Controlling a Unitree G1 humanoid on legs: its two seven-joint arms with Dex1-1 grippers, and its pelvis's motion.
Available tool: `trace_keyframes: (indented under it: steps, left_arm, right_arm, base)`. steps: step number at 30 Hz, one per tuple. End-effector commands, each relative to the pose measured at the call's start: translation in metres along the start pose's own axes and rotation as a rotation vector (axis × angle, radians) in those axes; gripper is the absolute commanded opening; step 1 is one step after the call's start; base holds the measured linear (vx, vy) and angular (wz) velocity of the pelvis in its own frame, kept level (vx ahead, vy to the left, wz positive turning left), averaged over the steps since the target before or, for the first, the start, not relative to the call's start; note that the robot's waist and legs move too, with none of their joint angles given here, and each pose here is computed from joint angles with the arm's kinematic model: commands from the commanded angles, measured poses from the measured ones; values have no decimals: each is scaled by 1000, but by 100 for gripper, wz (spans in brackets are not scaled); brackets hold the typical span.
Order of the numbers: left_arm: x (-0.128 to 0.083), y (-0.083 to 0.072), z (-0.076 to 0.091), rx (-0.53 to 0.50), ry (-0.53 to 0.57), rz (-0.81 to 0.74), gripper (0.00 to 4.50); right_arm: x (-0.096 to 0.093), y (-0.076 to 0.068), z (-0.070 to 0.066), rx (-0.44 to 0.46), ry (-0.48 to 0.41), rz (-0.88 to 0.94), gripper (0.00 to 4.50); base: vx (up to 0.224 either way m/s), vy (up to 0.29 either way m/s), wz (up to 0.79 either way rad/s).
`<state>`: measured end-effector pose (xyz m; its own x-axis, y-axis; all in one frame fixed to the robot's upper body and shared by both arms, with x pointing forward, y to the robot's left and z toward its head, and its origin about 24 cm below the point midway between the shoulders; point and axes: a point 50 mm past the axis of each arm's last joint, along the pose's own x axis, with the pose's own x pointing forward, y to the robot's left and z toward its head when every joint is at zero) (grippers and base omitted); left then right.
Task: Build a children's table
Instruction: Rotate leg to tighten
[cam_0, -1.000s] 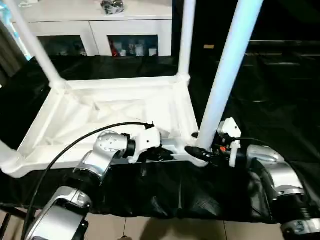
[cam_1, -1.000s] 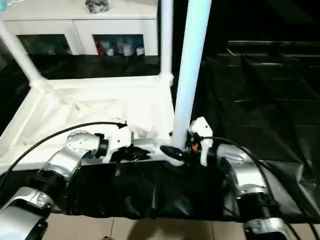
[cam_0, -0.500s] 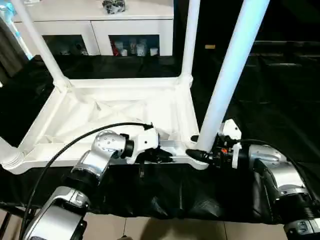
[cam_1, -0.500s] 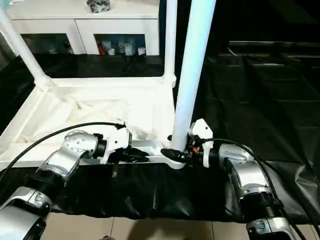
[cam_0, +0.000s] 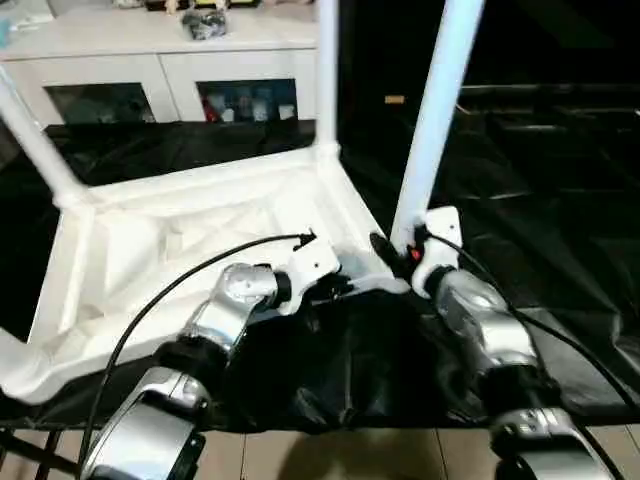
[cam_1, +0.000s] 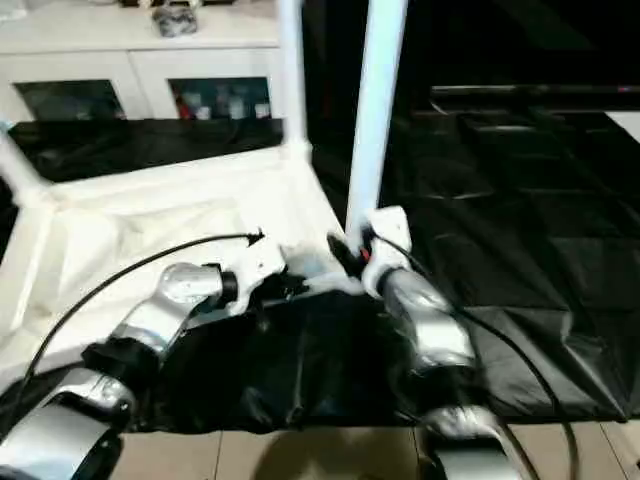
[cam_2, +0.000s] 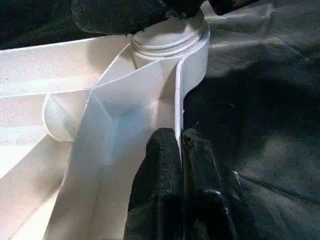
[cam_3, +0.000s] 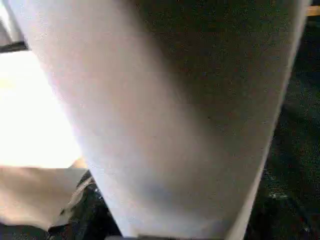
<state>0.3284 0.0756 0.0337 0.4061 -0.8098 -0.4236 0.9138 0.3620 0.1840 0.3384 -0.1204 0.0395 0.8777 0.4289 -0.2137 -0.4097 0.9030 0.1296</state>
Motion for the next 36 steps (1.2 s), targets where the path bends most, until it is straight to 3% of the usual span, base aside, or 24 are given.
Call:
trace_keyframes:
  steps: [1,4,6,9,18,22,28,36]
  left_arm:
    - [28,-16,37,55,-115,-43,0]
    - [28,-17,36,73,-108,-61,0]
    - [23,-16,31,94,-95,-72,0]
    - [18,-15,27,104,-91,-85,0]
    - [-17,-5,9,108,-85,-182,0]
    - [-32,0,3,114,-76,-219,0]
    - [-44,3,-1,98,-81,-266,0]
    - [-55,4,-8,94,-53,-305,0]
  right_arm:
    - [16,59,-25,44,111,201,218]
    - [16,60,-21,20,78,229,218]
    - [11,55,-21,2,59,259,266]
    - [6,50,-22,-2,57,289,284]
    - [-36,4,-25,-111,95,454,373]
    - [-56,-12,-21,-157,139,582,373]
    - [-66,-21,-18,-161,183,663,357]
    - [-68,-19,-18,-158,202,731,293]
  base:
    - [0,0,0]
    - [0,0,0]
    - [0,0,0]
    - [0,0,0]
    - [0,0,0]
    - [0,0,0]
    - [0,0,0]
    - [0,0,0]
